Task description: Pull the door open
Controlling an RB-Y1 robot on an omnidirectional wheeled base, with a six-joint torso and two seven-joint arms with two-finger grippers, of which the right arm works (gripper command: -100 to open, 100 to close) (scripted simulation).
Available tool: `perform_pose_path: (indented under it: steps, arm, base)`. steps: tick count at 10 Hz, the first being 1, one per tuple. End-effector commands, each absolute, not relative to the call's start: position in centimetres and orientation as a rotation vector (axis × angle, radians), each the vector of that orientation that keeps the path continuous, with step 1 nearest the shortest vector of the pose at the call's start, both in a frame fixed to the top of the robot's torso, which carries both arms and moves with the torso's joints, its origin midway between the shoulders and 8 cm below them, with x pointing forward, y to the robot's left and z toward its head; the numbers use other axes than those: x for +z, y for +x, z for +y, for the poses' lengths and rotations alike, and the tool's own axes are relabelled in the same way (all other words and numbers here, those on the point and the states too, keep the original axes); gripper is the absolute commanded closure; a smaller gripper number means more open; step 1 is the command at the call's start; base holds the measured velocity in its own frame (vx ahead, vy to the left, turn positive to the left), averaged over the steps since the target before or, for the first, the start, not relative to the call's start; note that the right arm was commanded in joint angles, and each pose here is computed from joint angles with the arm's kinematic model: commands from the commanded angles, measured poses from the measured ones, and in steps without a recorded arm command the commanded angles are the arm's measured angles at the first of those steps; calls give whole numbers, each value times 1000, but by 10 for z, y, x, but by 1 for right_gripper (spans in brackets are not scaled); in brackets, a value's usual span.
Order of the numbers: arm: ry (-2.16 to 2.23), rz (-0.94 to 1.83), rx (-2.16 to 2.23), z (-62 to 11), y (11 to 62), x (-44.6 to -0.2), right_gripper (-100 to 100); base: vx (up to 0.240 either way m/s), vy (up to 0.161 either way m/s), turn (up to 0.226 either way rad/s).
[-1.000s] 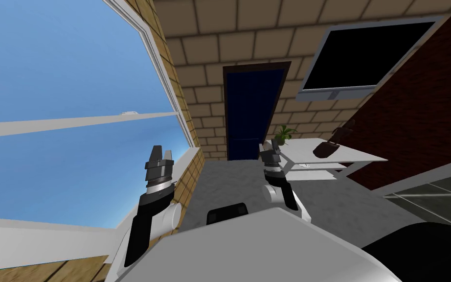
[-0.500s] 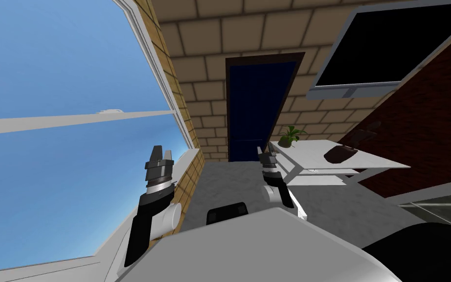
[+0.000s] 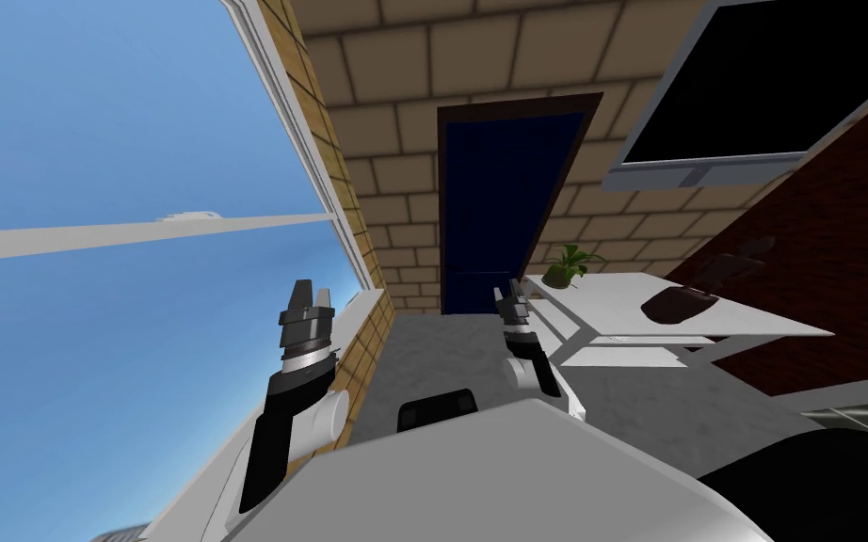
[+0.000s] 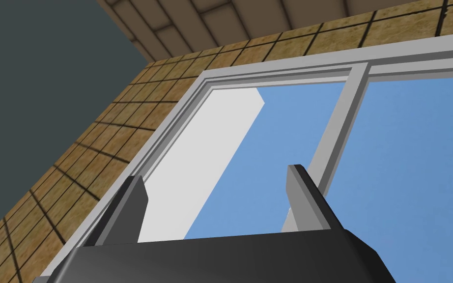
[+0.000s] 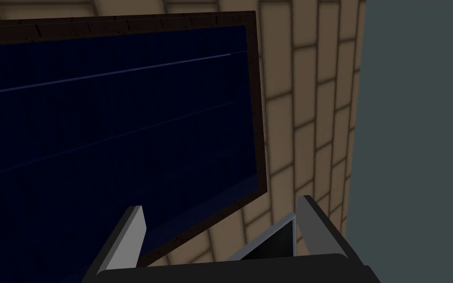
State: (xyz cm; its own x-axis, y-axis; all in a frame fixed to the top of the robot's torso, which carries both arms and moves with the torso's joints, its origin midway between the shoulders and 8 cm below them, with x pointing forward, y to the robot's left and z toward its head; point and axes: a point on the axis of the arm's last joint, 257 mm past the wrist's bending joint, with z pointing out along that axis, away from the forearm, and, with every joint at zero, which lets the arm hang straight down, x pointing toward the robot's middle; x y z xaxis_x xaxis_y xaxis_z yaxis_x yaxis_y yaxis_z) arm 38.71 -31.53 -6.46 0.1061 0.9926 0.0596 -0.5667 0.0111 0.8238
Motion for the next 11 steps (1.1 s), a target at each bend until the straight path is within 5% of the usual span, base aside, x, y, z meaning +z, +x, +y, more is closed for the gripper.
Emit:
perform_pose_path:
  steps: [1,11]
  arm:
    - [843,678,1357,-317,390,-76,-100]
    - [943,767,1285,-337,405,-150,-100]
  base:
    - [126,4,15]
    - [111,7,22]
